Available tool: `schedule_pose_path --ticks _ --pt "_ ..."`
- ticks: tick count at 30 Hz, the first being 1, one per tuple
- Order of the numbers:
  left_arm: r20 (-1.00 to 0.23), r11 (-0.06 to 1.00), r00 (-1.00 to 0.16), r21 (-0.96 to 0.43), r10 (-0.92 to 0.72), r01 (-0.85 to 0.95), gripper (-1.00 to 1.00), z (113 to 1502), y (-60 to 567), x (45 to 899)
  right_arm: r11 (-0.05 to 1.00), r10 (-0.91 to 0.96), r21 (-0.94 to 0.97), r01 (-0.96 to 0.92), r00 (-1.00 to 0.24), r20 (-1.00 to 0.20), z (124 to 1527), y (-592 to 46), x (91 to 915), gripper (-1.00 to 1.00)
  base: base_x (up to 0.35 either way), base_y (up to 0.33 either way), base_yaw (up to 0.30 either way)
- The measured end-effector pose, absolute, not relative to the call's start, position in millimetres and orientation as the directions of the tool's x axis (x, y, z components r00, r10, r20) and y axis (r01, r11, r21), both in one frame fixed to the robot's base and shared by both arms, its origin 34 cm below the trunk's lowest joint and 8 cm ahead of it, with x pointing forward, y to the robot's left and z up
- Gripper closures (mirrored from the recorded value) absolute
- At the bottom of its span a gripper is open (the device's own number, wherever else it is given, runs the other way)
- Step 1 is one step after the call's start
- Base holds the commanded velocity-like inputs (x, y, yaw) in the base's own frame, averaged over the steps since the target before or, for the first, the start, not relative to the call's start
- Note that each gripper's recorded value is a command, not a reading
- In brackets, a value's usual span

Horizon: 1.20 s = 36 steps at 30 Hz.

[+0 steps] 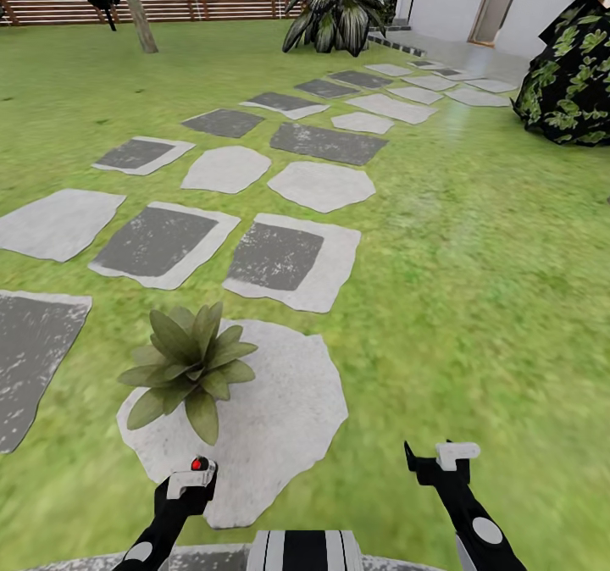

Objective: Pick up the pesticide atomizer in the garden and spray insectifuge to fully cover both potted plants in the garden.

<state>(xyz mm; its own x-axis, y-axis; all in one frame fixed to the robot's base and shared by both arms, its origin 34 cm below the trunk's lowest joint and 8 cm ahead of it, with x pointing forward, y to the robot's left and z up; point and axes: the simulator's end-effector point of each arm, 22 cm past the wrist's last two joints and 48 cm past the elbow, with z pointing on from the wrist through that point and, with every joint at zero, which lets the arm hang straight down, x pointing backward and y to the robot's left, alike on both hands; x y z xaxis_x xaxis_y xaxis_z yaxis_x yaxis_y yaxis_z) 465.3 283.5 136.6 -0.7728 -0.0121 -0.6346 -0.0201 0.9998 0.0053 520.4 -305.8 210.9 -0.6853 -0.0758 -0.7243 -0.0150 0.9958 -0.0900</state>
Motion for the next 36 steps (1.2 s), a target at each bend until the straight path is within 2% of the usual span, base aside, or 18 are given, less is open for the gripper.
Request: schedule_pose_path --ticks 36 --pt "-0.599 0.999 -0.801 0.013 -0.016 -0.03 -1.0 117.6 289.8 447.4 0.996 -0.076 -0.089 -0.02 -0.72 -0.69 188.4 -305.5 505.6 -1.0 0.017 0.0 -0.02"
